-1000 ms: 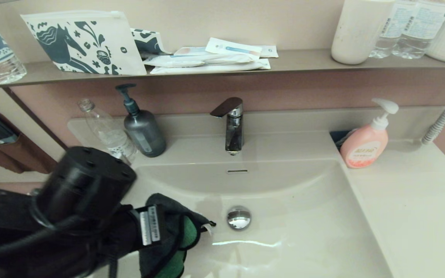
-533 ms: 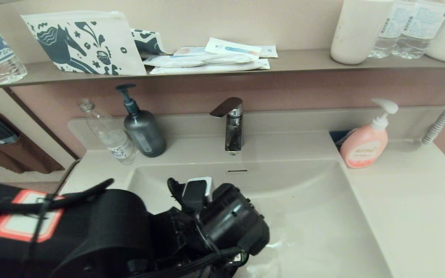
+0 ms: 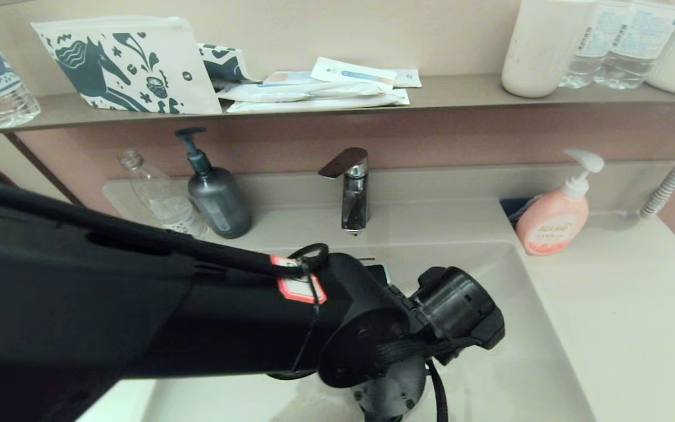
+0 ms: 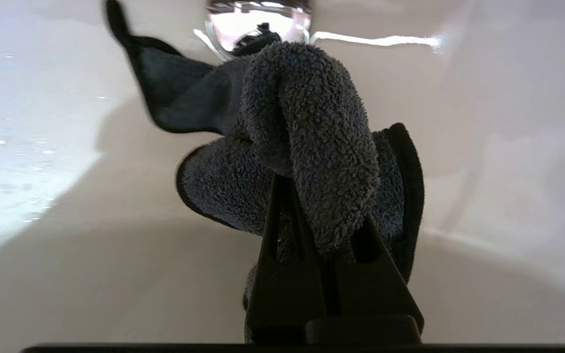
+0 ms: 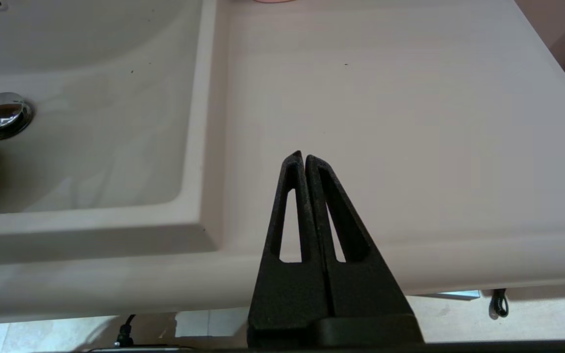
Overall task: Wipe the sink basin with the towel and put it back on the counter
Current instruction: Wipe the sink
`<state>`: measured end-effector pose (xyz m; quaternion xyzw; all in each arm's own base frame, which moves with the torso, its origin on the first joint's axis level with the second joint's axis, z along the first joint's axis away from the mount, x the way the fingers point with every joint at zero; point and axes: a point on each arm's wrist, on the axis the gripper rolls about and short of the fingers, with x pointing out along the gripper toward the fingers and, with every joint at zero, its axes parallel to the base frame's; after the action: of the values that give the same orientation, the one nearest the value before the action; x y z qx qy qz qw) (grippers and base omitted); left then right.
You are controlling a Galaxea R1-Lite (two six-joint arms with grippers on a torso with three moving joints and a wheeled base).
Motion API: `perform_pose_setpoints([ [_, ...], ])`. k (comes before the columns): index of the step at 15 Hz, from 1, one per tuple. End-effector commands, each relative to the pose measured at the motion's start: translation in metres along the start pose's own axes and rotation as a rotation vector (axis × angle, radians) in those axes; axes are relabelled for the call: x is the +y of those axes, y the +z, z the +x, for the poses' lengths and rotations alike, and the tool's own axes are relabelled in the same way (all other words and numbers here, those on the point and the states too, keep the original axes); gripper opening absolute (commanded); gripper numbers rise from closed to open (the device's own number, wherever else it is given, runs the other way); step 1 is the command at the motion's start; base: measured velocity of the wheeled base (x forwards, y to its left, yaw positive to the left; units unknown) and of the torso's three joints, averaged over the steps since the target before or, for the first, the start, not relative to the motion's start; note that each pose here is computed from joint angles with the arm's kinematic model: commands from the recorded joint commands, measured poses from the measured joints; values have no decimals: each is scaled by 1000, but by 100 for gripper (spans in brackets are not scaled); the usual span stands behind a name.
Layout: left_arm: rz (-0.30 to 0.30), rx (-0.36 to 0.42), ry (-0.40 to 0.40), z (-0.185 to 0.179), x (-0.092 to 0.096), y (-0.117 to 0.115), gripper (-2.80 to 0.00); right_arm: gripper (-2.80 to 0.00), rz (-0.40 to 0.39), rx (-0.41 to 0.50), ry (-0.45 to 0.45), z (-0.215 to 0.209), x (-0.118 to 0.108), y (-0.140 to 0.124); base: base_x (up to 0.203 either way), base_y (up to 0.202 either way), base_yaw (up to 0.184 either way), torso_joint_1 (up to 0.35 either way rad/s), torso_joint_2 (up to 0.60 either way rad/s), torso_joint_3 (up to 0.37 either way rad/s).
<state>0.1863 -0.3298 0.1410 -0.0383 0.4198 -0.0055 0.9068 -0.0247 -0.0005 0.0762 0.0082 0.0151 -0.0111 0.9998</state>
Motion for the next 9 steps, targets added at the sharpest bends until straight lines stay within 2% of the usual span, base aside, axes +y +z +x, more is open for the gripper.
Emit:
perform_pose_setpoints([
  [1, 11, 20, 38, 23, -16, -8, -280, -280, 0, 0, 0, 0, 0, 0, 0, 0, 0, 0, 0, 0],
  [3, 17, 80, 73, 27, -24, -17, -280, -280, 0, 0, 0, 0, 0, 0, 0, 0, 0, 0, 0, 0],
  [5, -4, 160, 63, 31, -32, -29, -280, -280, 0, 1, 0, 0, 0, 0, 0, 0, 0, 0, 0, 0],
  [9, -64, 157, 25, 33, -54, -34, -280, -280, 0, 1, -1, 0, 0, 0, 0, 0, 0, 0, 0, 0],
])
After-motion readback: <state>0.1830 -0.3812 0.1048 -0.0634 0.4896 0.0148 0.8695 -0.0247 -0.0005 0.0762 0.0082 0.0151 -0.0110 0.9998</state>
